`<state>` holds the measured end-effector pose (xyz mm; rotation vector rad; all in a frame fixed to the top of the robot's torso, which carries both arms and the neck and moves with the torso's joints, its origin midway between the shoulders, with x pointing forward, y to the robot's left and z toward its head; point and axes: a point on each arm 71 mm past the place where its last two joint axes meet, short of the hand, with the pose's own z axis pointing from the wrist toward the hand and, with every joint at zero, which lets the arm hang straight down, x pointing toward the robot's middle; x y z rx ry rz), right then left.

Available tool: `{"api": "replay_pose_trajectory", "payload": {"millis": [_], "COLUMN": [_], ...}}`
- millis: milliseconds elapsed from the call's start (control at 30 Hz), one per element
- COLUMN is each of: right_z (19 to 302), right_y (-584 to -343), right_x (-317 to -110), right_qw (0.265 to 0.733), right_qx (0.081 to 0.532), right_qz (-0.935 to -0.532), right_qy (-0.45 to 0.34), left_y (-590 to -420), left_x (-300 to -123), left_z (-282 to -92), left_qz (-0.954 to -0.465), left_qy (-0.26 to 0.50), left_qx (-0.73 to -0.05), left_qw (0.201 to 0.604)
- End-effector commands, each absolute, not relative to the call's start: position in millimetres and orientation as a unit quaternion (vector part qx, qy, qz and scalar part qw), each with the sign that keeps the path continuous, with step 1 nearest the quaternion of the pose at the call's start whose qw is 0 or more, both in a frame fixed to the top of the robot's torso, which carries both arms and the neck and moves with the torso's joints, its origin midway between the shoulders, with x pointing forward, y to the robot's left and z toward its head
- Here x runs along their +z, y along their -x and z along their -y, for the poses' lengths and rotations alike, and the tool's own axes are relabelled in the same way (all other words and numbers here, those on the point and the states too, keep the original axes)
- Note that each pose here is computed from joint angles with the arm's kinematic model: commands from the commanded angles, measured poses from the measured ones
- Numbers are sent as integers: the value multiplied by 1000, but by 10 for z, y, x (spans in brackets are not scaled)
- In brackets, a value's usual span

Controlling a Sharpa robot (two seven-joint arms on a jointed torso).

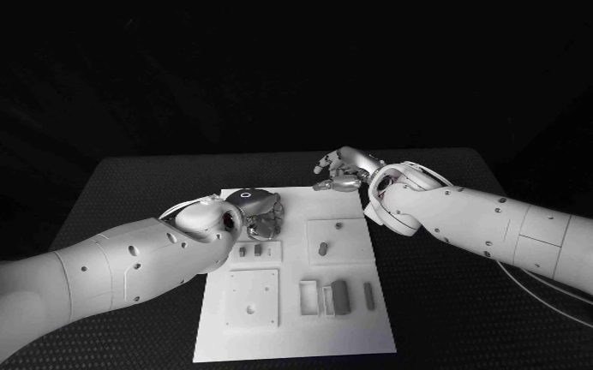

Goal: Assemble the parts on the task board

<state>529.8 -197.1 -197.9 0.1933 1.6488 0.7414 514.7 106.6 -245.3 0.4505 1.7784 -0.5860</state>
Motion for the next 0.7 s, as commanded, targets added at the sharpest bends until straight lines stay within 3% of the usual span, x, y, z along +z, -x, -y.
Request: {"api": "replay_pose_trajectory", "payload": {"millis": [33,700], "right_z": [1963,1958], "right_y": [-5294,-5294], "right_x": [-1978,-1980], "right_qw": [613,612], "right_qx": [324,325], "right_qz": [-716,-717], "right_qy": [-80,-80], "left_y": [-5144,-5133], "left_x": [-2463,-2546], "left_z": [-1044,-1016], "left_qz": [-759,-764], "left_qy": [-195,-195], "left_qx": [-251,-250], "left_qw": [568,562]}}
